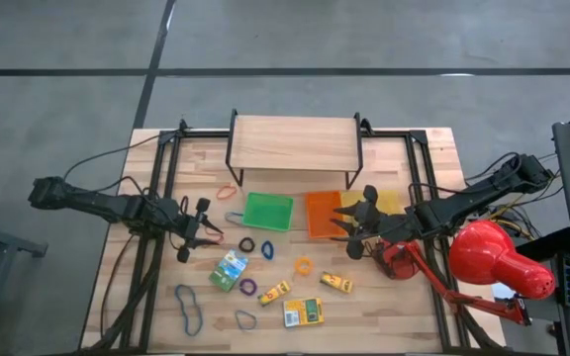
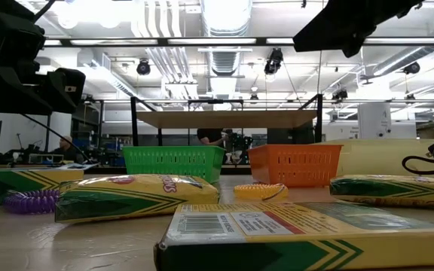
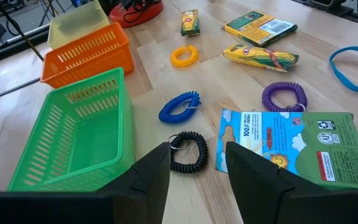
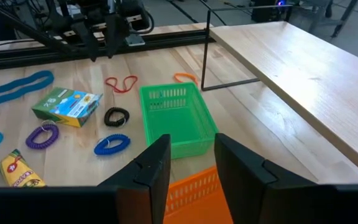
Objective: Pick & Place Office Desk Supplies
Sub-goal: Put the orange rubber band into the yellow bin
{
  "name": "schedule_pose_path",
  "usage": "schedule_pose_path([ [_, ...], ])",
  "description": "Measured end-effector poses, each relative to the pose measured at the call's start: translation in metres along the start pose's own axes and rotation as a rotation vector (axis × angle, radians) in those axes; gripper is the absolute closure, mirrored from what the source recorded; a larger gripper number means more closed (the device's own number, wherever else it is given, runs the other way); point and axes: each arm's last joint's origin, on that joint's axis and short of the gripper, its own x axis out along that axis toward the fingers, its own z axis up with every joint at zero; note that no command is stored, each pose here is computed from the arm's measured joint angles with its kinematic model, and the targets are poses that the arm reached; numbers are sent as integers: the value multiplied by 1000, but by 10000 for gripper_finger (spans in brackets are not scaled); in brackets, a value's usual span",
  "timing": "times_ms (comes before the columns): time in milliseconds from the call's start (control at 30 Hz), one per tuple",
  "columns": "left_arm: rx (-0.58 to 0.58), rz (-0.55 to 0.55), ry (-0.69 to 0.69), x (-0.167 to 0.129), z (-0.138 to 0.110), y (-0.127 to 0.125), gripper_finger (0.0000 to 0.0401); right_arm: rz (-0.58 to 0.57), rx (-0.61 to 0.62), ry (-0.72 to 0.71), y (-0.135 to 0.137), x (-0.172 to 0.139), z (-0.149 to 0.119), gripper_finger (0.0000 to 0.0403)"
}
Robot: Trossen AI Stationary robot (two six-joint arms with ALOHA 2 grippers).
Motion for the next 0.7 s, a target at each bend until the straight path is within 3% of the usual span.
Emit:
schedule_pose_path([
  [333,0,2,1,0,0,0,242,0,0,0,0,0,0,270],
  [700,2,37,7,0,0,1,242,-1,1,0,0,0,0,286],
])
